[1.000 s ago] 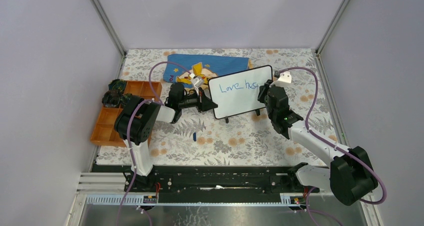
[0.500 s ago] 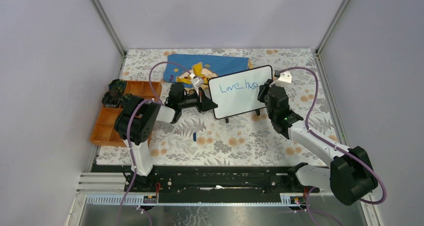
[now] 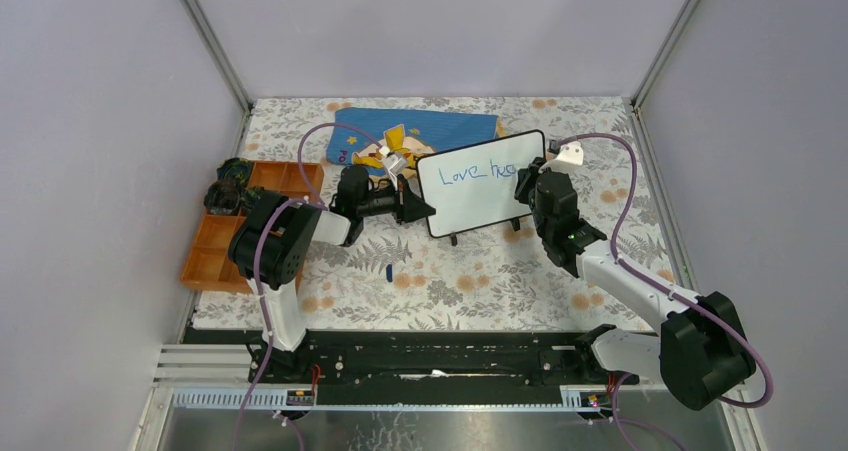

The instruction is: Write a sentence on the whiteboard

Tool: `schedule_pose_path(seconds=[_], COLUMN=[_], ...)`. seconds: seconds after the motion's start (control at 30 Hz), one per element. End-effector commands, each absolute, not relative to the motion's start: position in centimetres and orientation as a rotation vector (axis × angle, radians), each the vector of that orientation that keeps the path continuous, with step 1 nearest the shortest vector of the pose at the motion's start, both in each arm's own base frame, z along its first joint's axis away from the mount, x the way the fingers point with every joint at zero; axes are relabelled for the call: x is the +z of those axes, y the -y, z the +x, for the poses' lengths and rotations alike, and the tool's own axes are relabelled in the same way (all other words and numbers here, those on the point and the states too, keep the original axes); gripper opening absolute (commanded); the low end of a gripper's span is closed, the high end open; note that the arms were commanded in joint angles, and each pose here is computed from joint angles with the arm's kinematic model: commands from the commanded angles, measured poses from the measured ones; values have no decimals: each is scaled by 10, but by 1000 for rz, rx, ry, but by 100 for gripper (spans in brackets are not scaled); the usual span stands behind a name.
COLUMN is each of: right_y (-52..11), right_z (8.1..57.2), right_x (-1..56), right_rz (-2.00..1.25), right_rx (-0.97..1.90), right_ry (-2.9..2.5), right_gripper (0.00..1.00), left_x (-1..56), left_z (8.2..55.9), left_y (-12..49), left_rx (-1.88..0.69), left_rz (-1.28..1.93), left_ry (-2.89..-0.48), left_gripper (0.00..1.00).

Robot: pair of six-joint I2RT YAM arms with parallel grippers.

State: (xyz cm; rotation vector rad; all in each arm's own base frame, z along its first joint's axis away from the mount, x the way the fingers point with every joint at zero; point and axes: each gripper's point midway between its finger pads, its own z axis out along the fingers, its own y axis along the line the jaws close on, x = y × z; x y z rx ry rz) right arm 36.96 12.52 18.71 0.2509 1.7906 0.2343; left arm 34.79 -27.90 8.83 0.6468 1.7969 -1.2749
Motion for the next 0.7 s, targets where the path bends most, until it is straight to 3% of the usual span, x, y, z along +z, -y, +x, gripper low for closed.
schedule_pose_path(seconds=[0.0,0.67], right_y=[-129,-121], right_z=[379,368], right_x=[223,189], right_rz=[267,262], right_rx=[287,225], right_ry=[-1692,-1791], right_gripper=[0,0], left_x=[33,35], left_z=[321,322], left_y=[276,276], left_rx=[-1253,-1245], left_rz=[655,656], left_ry=[-2007,-2005], left_gripper=[0,0])
